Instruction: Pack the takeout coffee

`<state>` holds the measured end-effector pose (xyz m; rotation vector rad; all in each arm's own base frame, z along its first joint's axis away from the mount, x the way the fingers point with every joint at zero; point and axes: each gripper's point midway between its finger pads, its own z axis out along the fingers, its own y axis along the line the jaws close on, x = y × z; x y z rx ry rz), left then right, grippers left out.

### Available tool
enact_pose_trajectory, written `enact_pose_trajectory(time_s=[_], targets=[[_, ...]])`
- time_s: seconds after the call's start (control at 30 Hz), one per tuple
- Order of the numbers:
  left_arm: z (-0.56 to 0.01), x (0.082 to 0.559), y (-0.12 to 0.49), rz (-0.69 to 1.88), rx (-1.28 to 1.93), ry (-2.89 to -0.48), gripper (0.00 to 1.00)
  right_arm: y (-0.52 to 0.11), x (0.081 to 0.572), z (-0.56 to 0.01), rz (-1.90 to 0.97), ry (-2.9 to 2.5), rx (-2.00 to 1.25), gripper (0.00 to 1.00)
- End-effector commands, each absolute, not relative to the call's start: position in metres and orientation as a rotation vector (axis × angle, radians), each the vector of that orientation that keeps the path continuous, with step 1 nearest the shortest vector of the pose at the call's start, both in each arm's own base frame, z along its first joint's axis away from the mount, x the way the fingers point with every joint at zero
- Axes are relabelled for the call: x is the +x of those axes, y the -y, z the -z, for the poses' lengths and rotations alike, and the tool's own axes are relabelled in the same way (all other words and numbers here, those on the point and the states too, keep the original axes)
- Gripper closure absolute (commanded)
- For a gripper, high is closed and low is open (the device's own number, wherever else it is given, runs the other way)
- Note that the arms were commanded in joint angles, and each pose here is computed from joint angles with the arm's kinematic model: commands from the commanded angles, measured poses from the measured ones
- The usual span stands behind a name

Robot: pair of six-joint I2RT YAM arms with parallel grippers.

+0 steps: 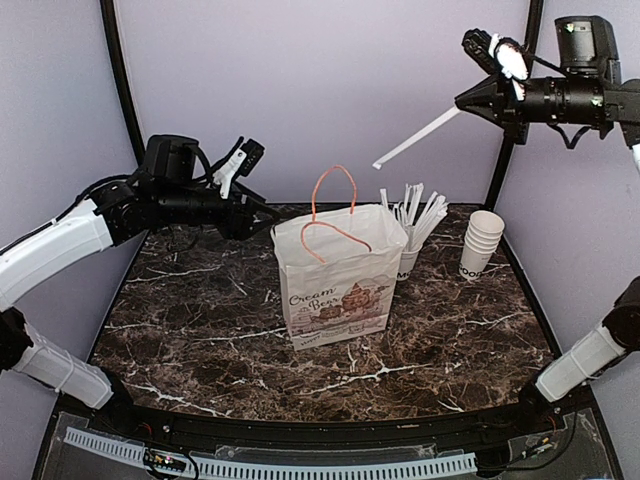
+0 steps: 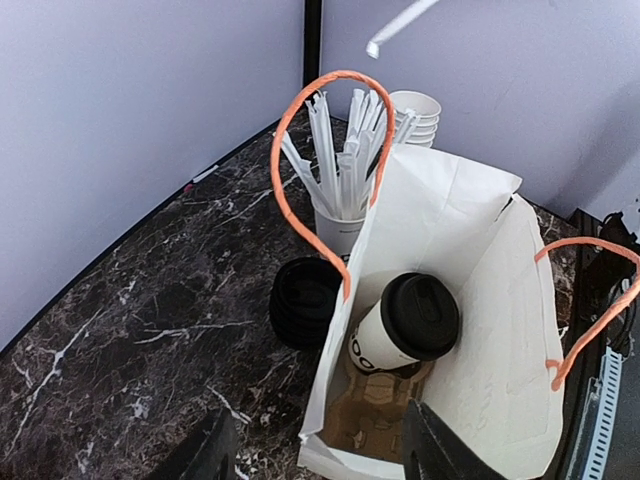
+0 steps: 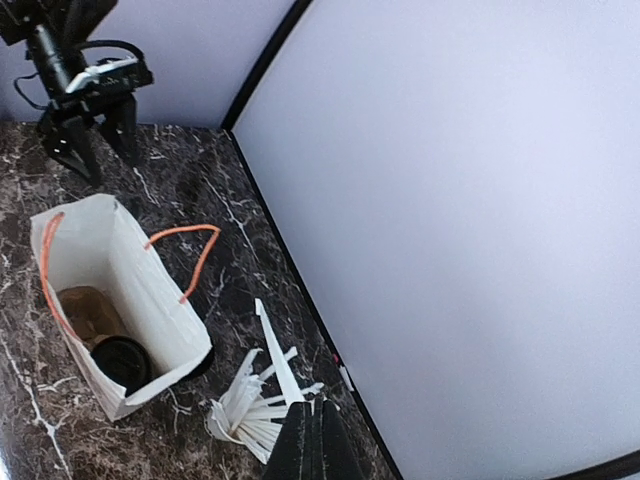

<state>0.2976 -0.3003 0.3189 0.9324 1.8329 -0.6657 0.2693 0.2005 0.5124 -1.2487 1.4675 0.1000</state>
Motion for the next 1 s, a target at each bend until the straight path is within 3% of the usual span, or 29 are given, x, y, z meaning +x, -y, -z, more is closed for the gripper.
enact_pose_trajectory(time_s=[0.0,0.37,0.53,0.63,0.7,0.77,0.97], targets=[[-0.347,0.300,0.273,0.520,0.864,-1.805,0.42,-0.233,0.233,-0.508,-0.247,-1.410,-1.366,1.00],[-0.340,0.295,0.240,0.408,0.765,-1.836,0.42,-0.279,0.193,-0.433,-0.225,-1.483,-1.688,1.00],[-0.331,0.295,0.240,0.412,0.764,-1.840,0.41,-0.336,0.202,-0.418,-0.256,-1.447,-1.720,0.99],[-0.326,0.296,0.241,0.410,0.769,-1.843,0.41,-0.364,0.212,-0.426,-0.311,-1.416,-1.700,0.34],[-0.325,0.295,0.240,0.410,0.764,-1.843,0.41,-0.365,0.231,-0.446,-0.269,-1.388,-1.614,0.09],[-0.328,0.293,0.237,0.417,0.754,-1.828,0.41,-0.346,0.260,-0.470,-0.261,-1.390,-1.474,0.02],[-0.331,0.298,0.213,0.325,0.651,-1.807,0.30,-0.239,0.351,-0.472,-0.172,-1.639,-1.151,0.01]])
